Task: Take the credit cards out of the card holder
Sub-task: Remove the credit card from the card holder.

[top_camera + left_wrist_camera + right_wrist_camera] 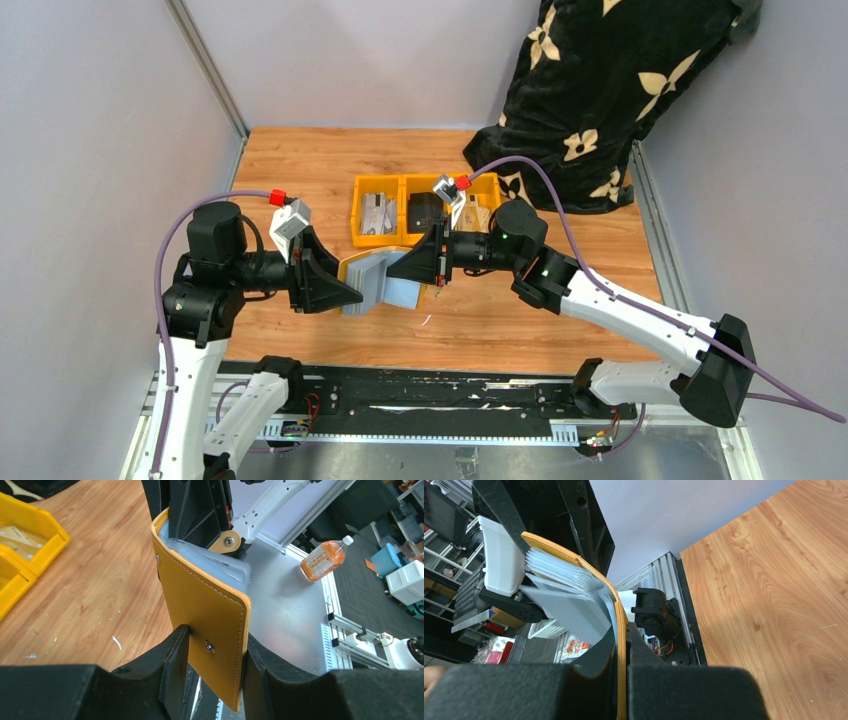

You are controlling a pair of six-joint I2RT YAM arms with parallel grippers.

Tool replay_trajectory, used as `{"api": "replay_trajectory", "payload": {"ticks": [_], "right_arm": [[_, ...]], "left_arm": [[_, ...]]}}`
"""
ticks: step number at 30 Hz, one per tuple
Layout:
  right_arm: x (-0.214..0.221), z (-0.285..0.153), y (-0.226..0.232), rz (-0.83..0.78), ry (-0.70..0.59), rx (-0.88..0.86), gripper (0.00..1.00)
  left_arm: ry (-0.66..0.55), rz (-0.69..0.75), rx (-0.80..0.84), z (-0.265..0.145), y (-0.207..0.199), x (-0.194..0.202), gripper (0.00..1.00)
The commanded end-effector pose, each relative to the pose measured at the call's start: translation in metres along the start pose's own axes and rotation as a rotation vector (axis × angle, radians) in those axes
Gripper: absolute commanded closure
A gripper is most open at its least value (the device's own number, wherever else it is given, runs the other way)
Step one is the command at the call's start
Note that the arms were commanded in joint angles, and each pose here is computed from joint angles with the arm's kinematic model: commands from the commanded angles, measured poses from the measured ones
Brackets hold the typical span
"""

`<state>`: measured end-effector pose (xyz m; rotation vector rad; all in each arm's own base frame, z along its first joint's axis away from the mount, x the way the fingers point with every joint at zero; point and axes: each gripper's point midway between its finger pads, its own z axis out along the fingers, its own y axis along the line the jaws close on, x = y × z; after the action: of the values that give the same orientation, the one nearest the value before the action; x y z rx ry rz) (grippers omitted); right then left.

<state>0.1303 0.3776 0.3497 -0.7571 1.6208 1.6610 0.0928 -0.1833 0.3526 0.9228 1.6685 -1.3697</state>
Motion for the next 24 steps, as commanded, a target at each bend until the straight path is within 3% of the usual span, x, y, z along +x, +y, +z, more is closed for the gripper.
{"api": "replay_trajectory", "payload": {"ticks": [1, 9, 12, 15, 24], "right_arm": [[-0.014, -0.002, 0.009, -0.014, -0.047, -0.039, 1.00], [-0.017, -0.005, 0.022, -0.021, -0.044, -0.094, 1.00], [-0.017, -0.005, 0.024, -0.019, -0.044, -0.103, 1.00], [-0.017, -0.005, 0.028, -0.019, -0.043, -0.119, 1.00], [-0.022, -0.005, 0.045, -0.009, -0.056, -0.214, 1.00]], "left_arm": [[-0.005, 0.011, 0.049, -0.001, -0.013, -0.004, 0.58], [-0.025, 0.015, -0.173, -0.002, 0.029, -0.008, 0.73], [-0.031, 0.014, -0.217, -0.003, 0.038, -0.009, 0.69], [-0.039, 0.007, -0.223, -0.003, 0.039, -0.010, 0.55], [-0.076, 0.015, -0.146, 0.001, 0.025, -0.017, 0.50]]}}
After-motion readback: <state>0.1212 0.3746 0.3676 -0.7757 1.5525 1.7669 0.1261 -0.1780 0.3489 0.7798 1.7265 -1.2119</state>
